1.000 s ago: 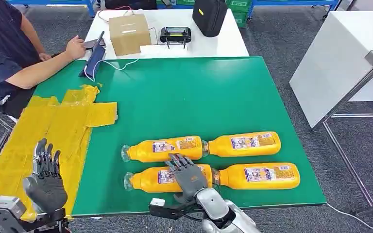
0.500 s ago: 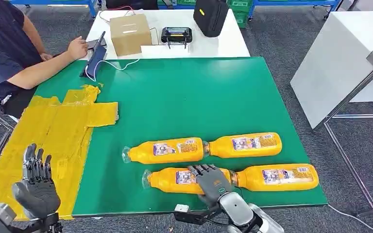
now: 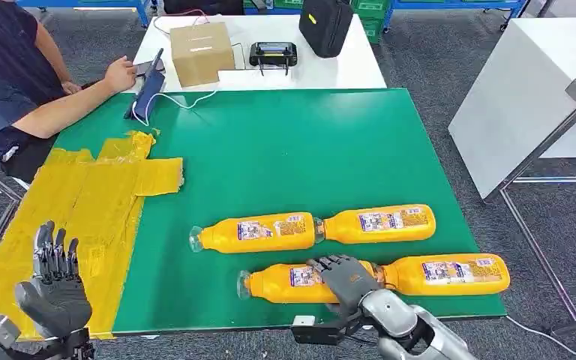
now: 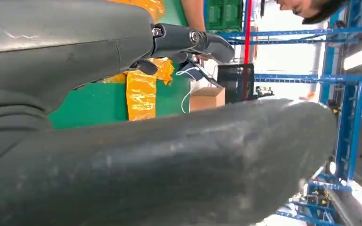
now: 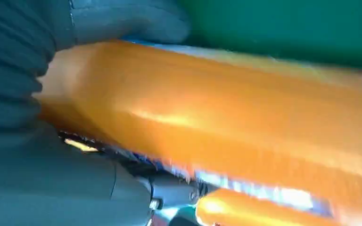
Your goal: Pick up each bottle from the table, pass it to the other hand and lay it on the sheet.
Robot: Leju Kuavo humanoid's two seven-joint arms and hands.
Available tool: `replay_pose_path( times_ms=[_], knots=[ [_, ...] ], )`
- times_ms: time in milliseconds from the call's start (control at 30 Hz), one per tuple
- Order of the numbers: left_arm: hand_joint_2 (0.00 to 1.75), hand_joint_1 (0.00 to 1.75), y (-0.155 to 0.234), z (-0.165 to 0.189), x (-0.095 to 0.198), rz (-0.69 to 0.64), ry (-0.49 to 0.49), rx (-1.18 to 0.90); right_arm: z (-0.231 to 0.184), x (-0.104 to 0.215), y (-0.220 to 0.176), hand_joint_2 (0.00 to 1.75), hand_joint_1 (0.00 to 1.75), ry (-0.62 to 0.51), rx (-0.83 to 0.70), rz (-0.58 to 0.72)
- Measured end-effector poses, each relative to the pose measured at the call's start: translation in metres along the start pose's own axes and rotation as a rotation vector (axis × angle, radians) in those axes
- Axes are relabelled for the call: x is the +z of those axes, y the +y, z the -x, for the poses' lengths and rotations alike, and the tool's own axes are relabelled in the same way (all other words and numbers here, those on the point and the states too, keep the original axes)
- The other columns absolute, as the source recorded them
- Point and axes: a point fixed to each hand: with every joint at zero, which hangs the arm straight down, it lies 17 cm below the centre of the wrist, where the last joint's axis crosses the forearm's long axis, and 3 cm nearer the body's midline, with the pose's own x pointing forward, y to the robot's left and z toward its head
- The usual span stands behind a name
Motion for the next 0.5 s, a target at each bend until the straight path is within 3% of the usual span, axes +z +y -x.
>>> replay_pose_path(
  times_ms=[67,167,233,367,400,500],
  knots=[
    [0.00,0.00,0.000,0.002,-0.005,-0.020,-0.001,0.015,-0.023,-0.014,-0.021,1.75,1.75,-0.098,-0.191,0.041],
    [0.00,0.00,-0.008,0.005,-0.011,-0.024,0.001,0.037,-0.052,-0.026,-0.057,1.75,1.75,-0.178,-0.414,0.222],
    [0.00,0.00,-0.015,0.007,-0.011,-0.020,0.005,0.047,-0.076,-0.027,-0.063,1.75,1.75,-0.192,-0.471,0.289],
    [0.00,0.00,-0.026,0.008,-0.010,0.001,0.008,0.057,-0.102,-0.028,-0.065,1.75,1.75,-0.209,-0.537,0.302],
    [1.75,0.00,-0.027,0.008,-0.010,0.003,0.008,0.060,-0.105,-0.028,-0.067,1.75,1.75,-0.213,-0.551,0.311],
    [1.75,0.00,-0.033,0.008,-0.009,0.019,0.010,0.069,-0.120,-0.019,-0.085,1.75,1.75,-0.263,-0.605,0.415]
  ],
)
